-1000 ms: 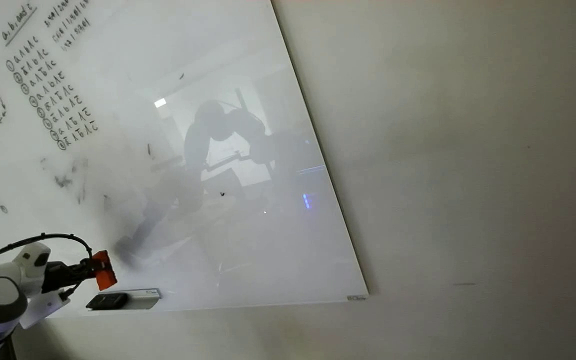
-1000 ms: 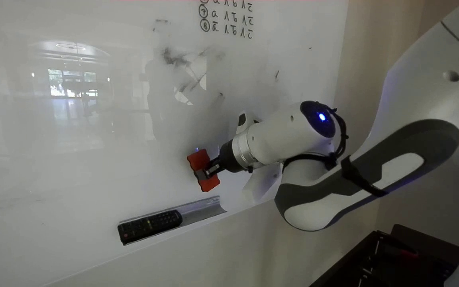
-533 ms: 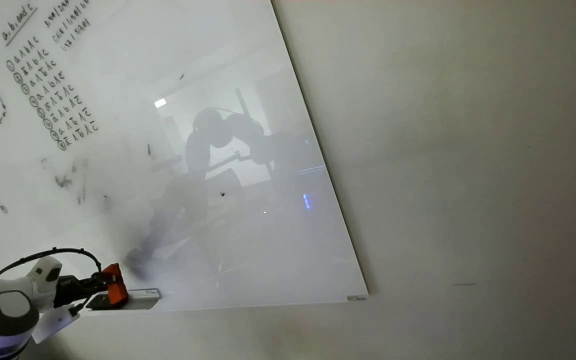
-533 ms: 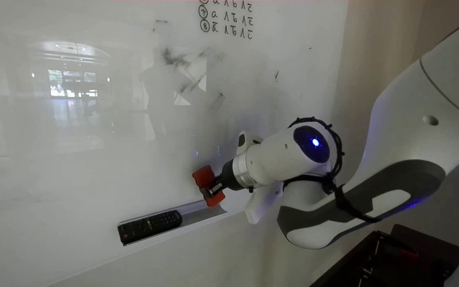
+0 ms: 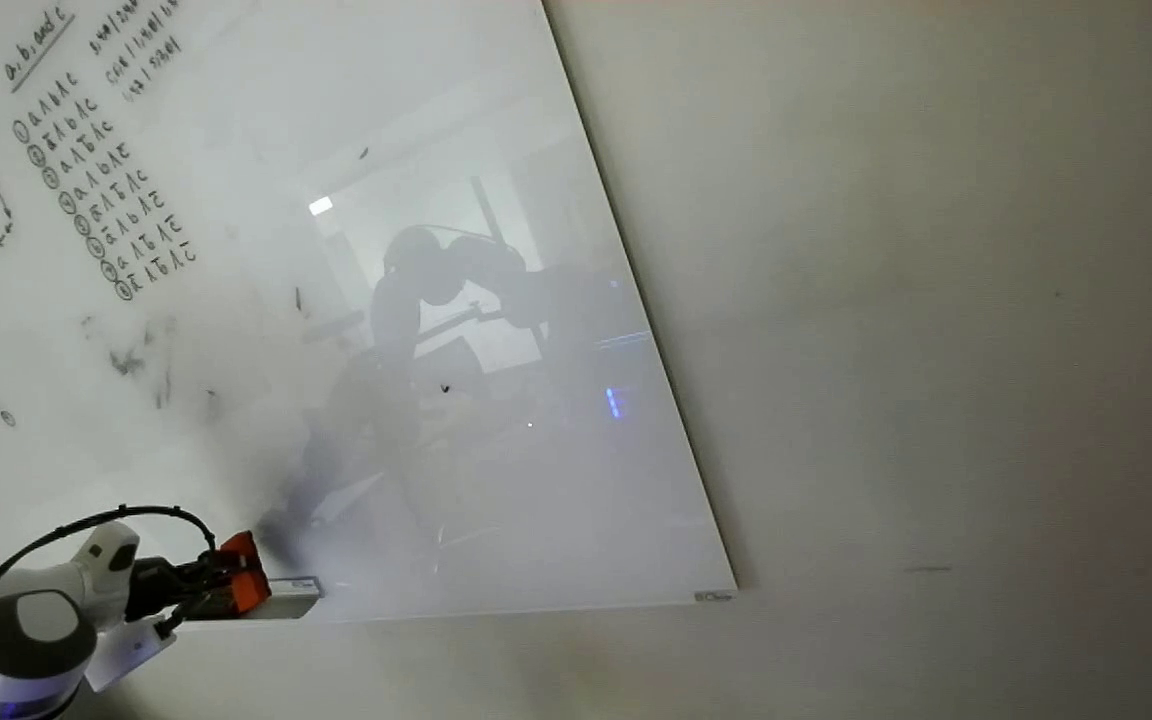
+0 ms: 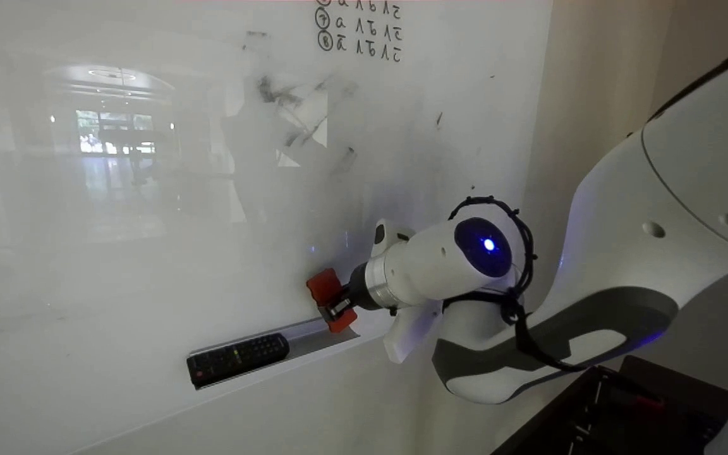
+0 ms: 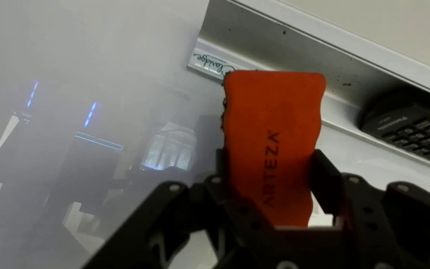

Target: Pick up the eraser and wipe the white board with it.

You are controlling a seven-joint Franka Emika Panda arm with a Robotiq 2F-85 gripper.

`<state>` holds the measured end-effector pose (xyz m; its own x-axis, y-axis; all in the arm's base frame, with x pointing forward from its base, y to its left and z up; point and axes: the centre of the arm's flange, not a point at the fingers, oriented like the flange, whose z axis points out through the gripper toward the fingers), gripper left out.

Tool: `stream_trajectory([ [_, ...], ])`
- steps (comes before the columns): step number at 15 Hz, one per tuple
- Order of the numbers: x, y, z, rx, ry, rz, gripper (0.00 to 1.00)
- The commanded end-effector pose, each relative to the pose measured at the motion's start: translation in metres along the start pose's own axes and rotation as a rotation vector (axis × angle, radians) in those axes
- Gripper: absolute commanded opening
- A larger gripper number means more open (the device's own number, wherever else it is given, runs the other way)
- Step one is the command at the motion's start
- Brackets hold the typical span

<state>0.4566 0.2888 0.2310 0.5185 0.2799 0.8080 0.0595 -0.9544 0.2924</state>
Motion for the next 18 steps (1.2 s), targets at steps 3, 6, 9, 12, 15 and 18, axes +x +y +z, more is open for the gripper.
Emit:
stream_trajectory([
  [3, -0.021, 0.019, 0.035, -0.010, 0.041, 0.017, 0.29],
  [6, -0.027, 0.017, 0.048, -0.013, 0.036, 0.027, 0.29],
  [9, -0.031, 0.011, 0.058, -0.016, 0.038, 0.031, 0.29],
  [12, -0.032, 0.009, 0.064, -0.026, 0.052, 0.023, 0.29],
  [15, -0.032, 0.007, 0.063, -0.033, 0.051, 0.010, 0.81],
  [18, -0.027, 0.004, 0.050, -0.017, 0.050, 0.004, 0.99],
])
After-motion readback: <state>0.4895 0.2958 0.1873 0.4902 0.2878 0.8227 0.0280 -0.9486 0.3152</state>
